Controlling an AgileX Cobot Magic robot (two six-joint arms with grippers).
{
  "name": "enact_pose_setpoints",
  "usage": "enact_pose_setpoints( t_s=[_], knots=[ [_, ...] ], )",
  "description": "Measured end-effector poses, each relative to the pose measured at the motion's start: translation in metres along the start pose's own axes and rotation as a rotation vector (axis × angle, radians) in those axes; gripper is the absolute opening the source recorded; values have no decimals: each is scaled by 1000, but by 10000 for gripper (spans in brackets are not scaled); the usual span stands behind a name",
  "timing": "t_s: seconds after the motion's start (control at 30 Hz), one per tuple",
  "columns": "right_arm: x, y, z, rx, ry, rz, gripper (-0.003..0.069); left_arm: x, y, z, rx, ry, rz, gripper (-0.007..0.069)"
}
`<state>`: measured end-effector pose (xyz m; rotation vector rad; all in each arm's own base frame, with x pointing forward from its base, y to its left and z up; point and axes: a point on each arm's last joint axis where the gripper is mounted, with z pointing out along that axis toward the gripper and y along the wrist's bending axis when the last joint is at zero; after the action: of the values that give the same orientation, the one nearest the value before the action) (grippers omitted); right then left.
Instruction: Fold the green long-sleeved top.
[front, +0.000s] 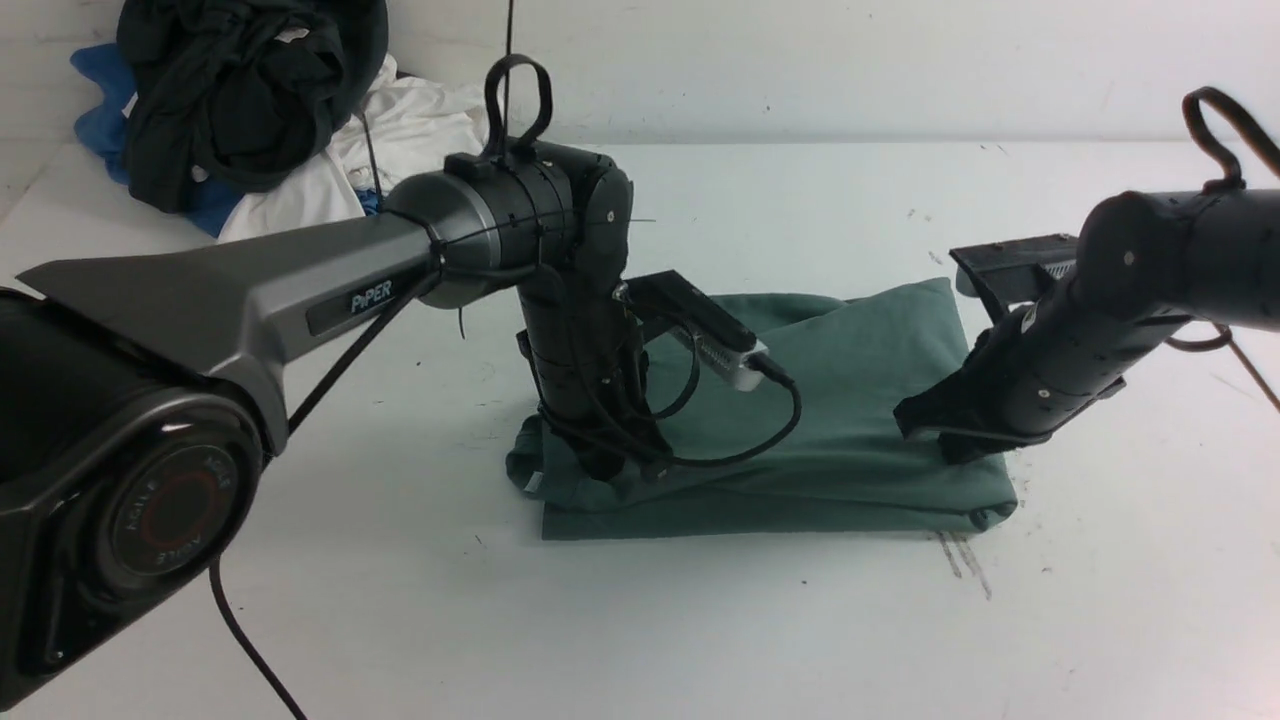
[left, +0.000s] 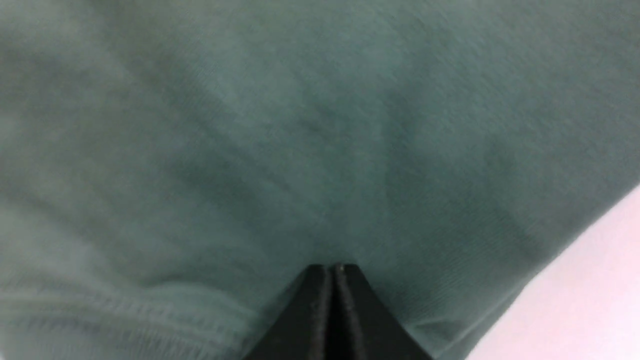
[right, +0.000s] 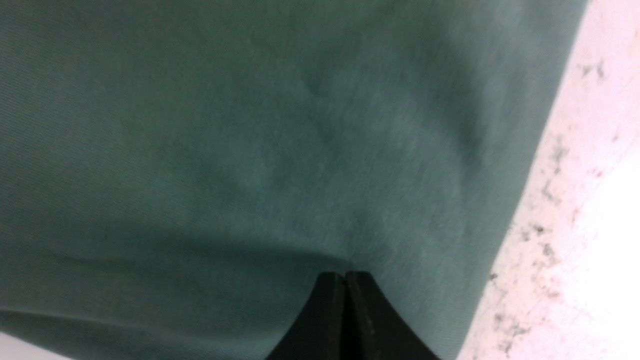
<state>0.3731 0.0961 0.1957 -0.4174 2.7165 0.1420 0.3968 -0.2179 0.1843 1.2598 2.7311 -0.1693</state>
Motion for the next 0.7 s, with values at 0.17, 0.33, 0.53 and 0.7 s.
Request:
enact_pose_setpoints(
  t_s=[0.17,0.33,0.53,0.7],
  knots=[
    [-9,4,-60,6,-150,-21,-15,10,5,-64,-21,-107,-28,-8],
    [2,12,-173,26,-429,-61,-15,46,-13,-184,-88,-320,-36,-8],
    [57,21,-258,47,-681,-78,-15,112,-32,-246,-155,-424,-89,-8],
    [118,26,-293,65,-887,-81,-15,178,-66,-243,-182,-458,-117,-8]
  ],
)
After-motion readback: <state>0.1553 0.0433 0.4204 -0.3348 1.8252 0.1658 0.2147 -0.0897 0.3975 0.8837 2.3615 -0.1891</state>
